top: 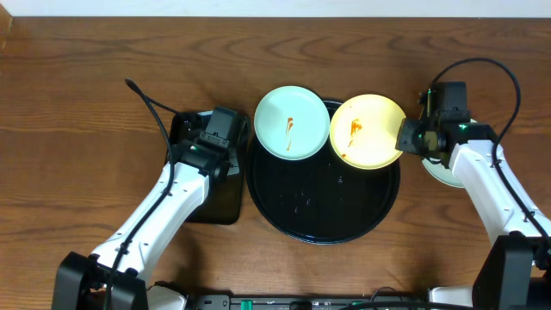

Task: Clean dirty plates on tray and stack at the side
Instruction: 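Grasp the yellow plate rim with right gripper and drag it forward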

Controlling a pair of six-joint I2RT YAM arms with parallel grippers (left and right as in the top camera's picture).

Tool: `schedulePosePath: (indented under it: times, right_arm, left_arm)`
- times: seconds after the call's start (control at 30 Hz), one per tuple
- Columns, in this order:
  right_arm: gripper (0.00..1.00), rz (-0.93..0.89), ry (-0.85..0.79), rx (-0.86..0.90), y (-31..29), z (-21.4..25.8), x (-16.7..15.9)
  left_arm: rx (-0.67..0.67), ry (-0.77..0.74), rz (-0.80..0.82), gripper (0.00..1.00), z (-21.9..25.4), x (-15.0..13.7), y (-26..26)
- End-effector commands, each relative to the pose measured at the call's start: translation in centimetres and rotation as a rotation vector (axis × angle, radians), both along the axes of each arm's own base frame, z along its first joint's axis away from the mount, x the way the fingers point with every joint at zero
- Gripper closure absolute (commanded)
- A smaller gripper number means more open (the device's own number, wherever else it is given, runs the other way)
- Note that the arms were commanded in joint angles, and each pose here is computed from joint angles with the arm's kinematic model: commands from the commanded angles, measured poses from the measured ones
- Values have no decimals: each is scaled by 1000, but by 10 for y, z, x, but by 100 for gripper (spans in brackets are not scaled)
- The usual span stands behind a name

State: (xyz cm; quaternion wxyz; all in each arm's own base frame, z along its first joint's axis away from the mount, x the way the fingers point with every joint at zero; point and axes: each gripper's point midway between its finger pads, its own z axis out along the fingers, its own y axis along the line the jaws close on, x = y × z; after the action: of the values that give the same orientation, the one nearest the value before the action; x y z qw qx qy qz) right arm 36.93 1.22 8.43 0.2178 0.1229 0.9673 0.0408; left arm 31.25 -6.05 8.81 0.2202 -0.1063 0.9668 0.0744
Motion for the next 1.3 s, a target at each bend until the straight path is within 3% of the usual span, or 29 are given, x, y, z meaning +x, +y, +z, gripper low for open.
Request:
schedulePosePath:
  times: [0.0, 0.17, 0.4, 0.5, 0.7, 1.03, 1.27]
  right_arm:
    - [52, -57, -12, -18, -11, -2, 10]
    - [59, -49, 19, -19, -10, -28, 18]
    - [94, -20, 53, 41, 1, -44, 19]
    - [99, 4, 50, 69, 7, -41, 18]
    - [99, 19, 67, 64, 7, -27, 4]
    - [99, 46, 161, 76, 14, 2, -46]
    - [99, 137, 310, 93, 44, -30, -91]
  left_arm:
    - [25, -9, 1, 92, 3, 3, 4]
    - [15, -5, -3, 92, 2, 3, 3]
    - [2, -1, -8, 93, 1, 2, 0]
    - [2, -1, -8, 92, 1, 2, 0]
    - [2, -1, -8, 92, 1, 2, 0]
    - [-6, -3, -13, 92, 1, 3, -1]
    - [-224, -6, -148, 92, 2, 9, -50]
